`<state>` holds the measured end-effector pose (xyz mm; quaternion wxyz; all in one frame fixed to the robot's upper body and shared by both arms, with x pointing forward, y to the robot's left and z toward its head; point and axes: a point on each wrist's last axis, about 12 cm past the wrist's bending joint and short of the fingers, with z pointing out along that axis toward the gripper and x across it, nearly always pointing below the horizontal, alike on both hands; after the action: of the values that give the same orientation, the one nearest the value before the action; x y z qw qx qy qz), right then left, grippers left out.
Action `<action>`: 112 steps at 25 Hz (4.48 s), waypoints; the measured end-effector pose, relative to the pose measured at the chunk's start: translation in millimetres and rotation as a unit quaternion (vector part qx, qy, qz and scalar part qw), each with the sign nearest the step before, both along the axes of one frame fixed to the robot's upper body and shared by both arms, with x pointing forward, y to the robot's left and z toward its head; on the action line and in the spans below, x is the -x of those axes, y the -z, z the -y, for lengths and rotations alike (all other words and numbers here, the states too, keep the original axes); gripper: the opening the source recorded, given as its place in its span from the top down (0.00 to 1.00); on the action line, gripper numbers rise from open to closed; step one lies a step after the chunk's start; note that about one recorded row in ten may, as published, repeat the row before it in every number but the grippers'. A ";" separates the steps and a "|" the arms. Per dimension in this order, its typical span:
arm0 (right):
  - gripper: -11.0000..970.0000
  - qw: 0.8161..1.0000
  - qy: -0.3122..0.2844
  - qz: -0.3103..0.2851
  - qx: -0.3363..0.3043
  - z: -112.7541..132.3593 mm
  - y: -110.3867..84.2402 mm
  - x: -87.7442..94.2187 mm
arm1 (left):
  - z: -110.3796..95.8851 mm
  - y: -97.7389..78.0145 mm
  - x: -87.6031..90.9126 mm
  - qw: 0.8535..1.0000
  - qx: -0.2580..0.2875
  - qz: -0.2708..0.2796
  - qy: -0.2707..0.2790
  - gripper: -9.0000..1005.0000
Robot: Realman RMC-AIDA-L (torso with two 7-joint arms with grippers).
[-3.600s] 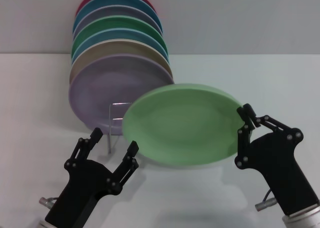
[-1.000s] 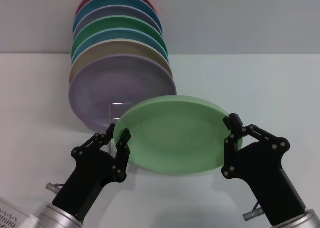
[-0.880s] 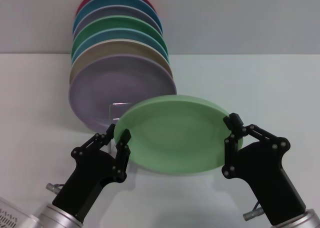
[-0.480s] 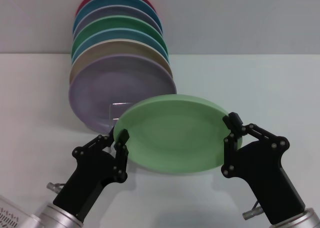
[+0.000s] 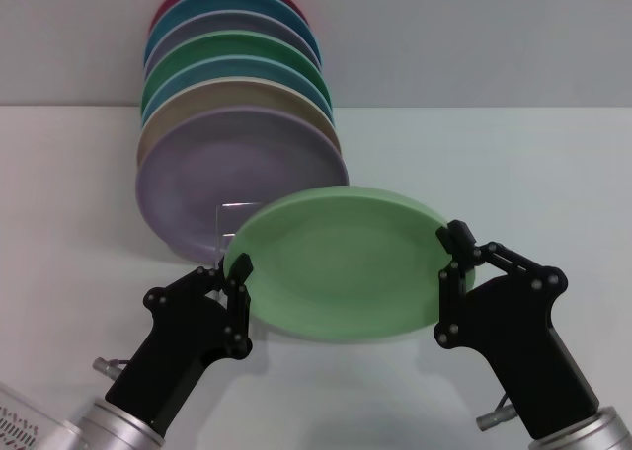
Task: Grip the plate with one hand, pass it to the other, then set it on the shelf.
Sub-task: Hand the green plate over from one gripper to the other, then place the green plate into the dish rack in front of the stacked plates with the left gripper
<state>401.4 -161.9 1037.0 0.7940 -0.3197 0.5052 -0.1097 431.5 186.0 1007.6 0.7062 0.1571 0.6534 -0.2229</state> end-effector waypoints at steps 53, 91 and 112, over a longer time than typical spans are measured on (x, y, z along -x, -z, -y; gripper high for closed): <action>0.57 0.998 0.017 -0.059 -0.004 25.1 18.5 -22.6 | -84.9 -55.3 -33.9 0.941 -0.098 0.301 -0.120 0.94; 0.57 0.990 0.114 -0.067 -0.045 50.5 15.6 -39.8 | -70.0 -36.4 -59.8 0.930 -0.253 0.268 -0.009 0.86; 0.57 0.990 0.118 -0.065 -0.047 51.6 14.5 -43.8 | -81.0 -30.8 -41.9 0.933 -0.246 0.258 -0.052 0.72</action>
<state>445.2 -213.6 1022.5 0.7549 -0.2269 0.5948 -0.1577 473.4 267.0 1038.4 0.8006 0.3435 0.4900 0.0303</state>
